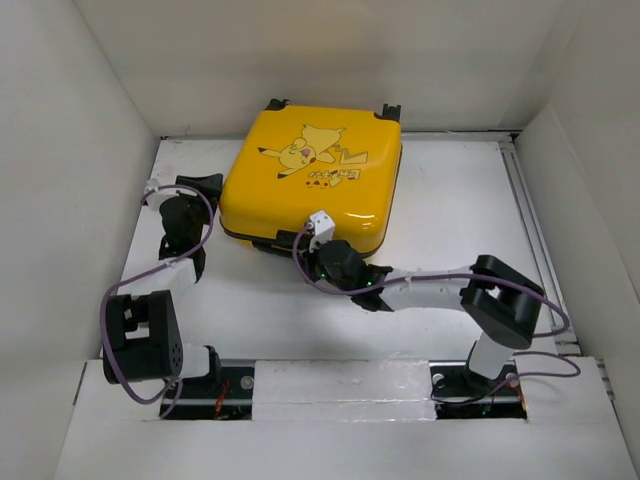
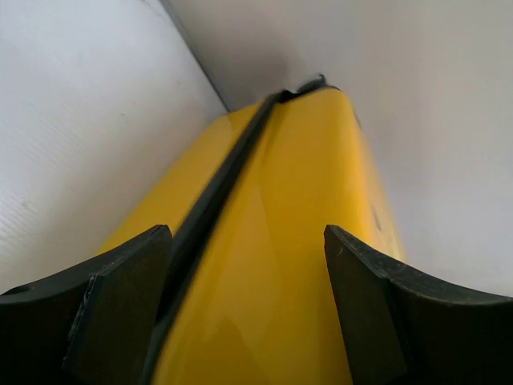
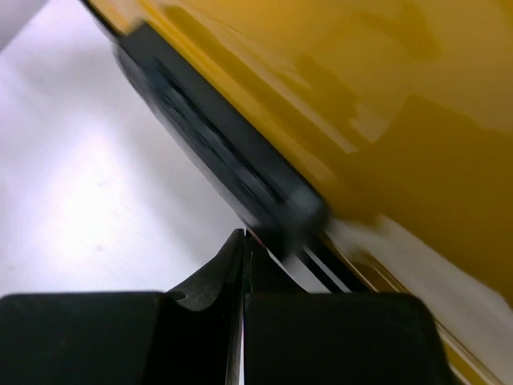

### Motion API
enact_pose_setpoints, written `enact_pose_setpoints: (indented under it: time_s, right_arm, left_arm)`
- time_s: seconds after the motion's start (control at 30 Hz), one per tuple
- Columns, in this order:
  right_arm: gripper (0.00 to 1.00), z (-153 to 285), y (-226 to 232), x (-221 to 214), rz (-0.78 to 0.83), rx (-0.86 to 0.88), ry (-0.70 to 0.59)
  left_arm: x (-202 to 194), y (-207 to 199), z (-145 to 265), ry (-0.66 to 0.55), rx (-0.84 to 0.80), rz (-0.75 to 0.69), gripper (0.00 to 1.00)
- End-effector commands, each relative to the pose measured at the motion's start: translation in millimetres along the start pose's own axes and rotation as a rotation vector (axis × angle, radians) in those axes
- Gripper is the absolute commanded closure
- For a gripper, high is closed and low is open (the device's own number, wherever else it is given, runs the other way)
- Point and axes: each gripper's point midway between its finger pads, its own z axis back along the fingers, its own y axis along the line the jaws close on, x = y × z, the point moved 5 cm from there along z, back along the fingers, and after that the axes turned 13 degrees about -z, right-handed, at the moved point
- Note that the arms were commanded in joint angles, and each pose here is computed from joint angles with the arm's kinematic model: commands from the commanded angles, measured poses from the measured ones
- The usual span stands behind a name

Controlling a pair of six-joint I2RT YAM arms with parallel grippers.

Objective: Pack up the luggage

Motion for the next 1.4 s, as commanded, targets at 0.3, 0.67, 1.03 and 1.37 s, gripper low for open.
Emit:
enact_pose_setpoints:
  time_s: [0.3,0.67,1.03,1.37]
  right_arm:
    - [1.0,-62,108,-13,0.043,0.433,-0.038]
    - [1.0,-93,118,-15,0.085,0.665,0.059]
    - [0.21,15,86,43,0.165,0.514,0.096]
    - [1.0,87,-112,165,-0.14,-0.142,-0.318]
  left_arm:
    - [-44,-39,55,0.313,-0.281,-0.102,0.3]
    - [-28,-31,43,0.294,-0.243,-0.174,0.29]
    - [-17,-21,24,0.201,-0.169,-0.166,0.29]
    - [11,-20,29,0.007,-0.076,-0.076,0.28]
